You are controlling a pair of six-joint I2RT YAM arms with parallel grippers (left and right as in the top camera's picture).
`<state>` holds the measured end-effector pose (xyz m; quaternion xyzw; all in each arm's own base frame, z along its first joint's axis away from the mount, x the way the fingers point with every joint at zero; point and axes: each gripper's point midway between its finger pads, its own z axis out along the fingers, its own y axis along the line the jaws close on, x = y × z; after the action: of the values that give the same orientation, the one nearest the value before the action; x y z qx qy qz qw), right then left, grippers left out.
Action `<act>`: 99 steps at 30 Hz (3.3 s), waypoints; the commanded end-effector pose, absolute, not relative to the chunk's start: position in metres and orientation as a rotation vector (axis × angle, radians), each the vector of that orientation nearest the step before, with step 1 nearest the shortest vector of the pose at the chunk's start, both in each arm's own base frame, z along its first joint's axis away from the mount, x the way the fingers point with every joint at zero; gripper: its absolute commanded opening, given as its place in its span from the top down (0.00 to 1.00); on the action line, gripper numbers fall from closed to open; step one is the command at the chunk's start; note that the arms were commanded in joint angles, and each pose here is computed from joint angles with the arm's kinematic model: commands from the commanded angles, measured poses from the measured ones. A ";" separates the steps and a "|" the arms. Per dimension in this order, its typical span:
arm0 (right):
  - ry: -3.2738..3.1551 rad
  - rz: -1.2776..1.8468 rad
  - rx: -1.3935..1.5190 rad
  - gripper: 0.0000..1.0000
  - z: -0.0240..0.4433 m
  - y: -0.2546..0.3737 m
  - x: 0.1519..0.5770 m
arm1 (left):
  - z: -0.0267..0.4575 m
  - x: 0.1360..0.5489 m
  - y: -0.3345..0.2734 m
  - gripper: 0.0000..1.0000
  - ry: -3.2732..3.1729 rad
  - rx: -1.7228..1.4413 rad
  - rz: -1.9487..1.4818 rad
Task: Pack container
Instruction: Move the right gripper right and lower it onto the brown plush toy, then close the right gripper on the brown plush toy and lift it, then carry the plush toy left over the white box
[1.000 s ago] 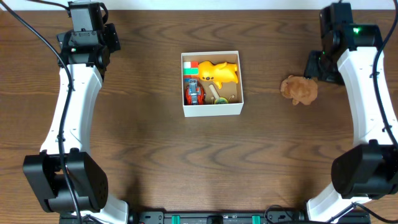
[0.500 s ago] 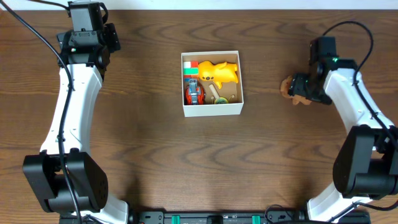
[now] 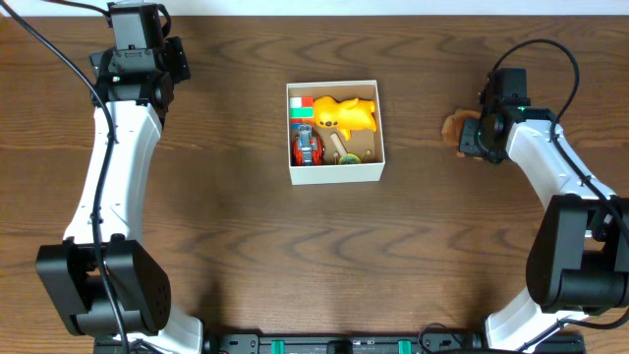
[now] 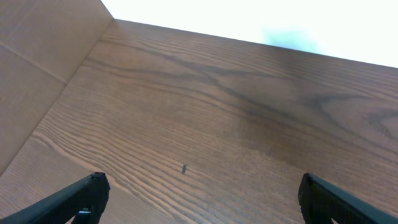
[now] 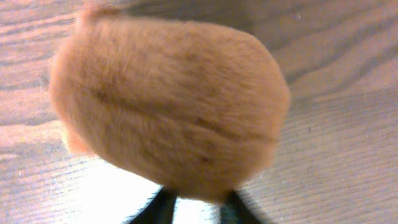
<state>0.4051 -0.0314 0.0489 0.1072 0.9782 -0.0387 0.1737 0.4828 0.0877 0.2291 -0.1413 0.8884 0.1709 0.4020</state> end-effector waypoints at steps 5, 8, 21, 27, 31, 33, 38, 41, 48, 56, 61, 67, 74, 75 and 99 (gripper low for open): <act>2.761 0.020 0.259 0.98 0.046 -0.017 0.412 | 0.245 0.482 0.089 0.02 2.211 -0.371 0.432; 2.763 0.042 0.255 0.74 0.049 -0.014 0.413 | 0.245 0.482 0.089 0.02 2.210 -0.372 0.432; 2.620 -0.013 0.010 0.55 0.126 -0.014 0.408 | 0.245 0.482 0.089 0.02 2.210 -0.372 0.432; 2.426 -0.148 -0.350 0.53 0.169 -0.015 0.426 | 0.245 0.482 0.089 0.02 2.211 -0.371 0.432; 2.382 -0.258 -0.658 0.43 0.159 -0.015 0.434 | 0.245 0.482 0.089 0.02 2.210 -0.372 0.432; 2.393 -0.298 -0.765 0.32 0.146 -0.019 0.434 | 0.245 0.482 0.089 0.02 2.210 -0.372 0.432; 2.483 -0.314 -0.803 0.22 0.109 -0.032 0.434 | 0.245 0.482 0.089 0.02 2.210 -0.371 0.432; 2.536 -0.292 -0.811 0.22 0.086 -0.035 0.433 | 0.245 0.482 0.089 0.02 2.210 -0.372 0.432; 2.626 -0.244 -0.805 0.30 0.049 -0.034 0.430 | 0.245 0.482 0.089 0.02 2.210 -0.371 0.432; 2.606 -0.220 -0.818 0.99 0.052 -0.019 0.432 | 0.245 0.482 0.089 0.02 2.211 -0.371 0.432; 2.499 -0.238 -0.836 0.99 0.088 0.001 0.446 | 0.245 0.482 0.089 0.02 2.210 -0.372 0.432; 2.263 -0.292 -0.830 0.99 0.172 0.028 0.473 | 0.245 0.482 0.089 0.02 2.210 -0.371 0.432; 2.013 -0.276 -0.826 0.99 0.273 0.062 0.478 | 0.245 0.482 0.089 0.02 2.211 -0.372 0.432; 1.998 -0.259 -0.834 0.99 0.277 0.067 0.477 | 0.245 0.482 0.089 0.02 2.210 -0.371 0.432; 1.952 0.231 -1.392 0.99 0.233 0.204 0.383 | 0.245 0.482 0.089 0.02 2.210 -0.372 0.432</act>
<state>0.3863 0.1956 0.2401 -0.5131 0.7698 0.0835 0.3704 0.4828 0.0877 0.2291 -0.1413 0.8884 0.1709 0.4020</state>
